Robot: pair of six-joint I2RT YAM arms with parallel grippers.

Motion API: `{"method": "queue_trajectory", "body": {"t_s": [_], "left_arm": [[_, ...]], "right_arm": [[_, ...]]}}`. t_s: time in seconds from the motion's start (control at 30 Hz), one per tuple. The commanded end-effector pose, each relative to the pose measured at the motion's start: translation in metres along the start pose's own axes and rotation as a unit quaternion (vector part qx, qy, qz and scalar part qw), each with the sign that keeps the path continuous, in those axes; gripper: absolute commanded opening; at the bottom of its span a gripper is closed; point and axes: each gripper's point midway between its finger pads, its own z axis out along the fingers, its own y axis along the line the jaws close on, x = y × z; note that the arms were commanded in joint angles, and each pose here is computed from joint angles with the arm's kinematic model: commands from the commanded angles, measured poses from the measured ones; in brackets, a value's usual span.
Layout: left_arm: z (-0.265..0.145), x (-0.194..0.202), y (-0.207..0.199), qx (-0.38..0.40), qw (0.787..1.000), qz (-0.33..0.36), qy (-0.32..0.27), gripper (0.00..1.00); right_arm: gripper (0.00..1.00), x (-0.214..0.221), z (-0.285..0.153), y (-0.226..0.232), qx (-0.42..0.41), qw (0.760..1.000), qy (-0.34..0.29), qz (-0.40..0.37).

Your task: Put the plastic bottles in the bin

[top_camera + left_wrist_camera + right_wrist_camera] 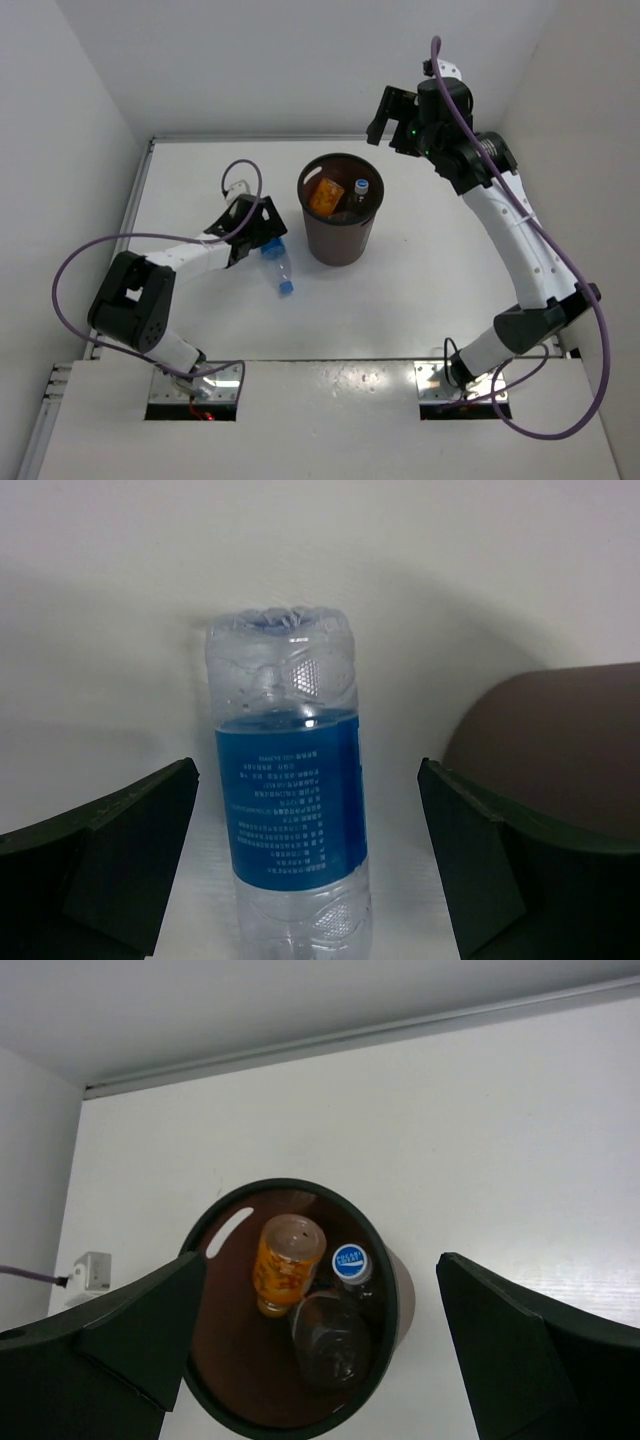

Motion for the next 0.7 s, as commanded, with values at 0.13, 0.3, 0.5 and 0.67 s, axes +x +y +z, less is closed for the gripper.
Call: {"method": "queue_trajectory", "body": {"t_s": [0.13, 0.3, 0.5, 0.67], "left_arm": [[0.003, 0.042, -0.004, 0.011, 0.997, -0.050, 0.058, 0.92], [0.005, 0.056, 0.002, -0.004, 0.996, -0.054, 0.077, 0.75], [0.007, 0.023, -0.001, -0.029, 0.998, -0.041, 0.025, 0.56], [-0.007, -0.072, -0.010, -0.073, 0.992, -0.018, -0.102, 0.46]], "right_arm": [[1.00, -0.014, -0.012, -0.008, 0.008, 0.999, -0.023, 0.020], [1.00, -0.003, -0.020, -0.026, 0.027, 0.999, -0.018, 0.025], [1.00, 0.010, -0.017, -0.036, 0.036, 0.999, -0.009, 0.028], [1.00, 0.009, -0.014, -0.034, 0.028, 0.999, -0.009, 0.036]]}}
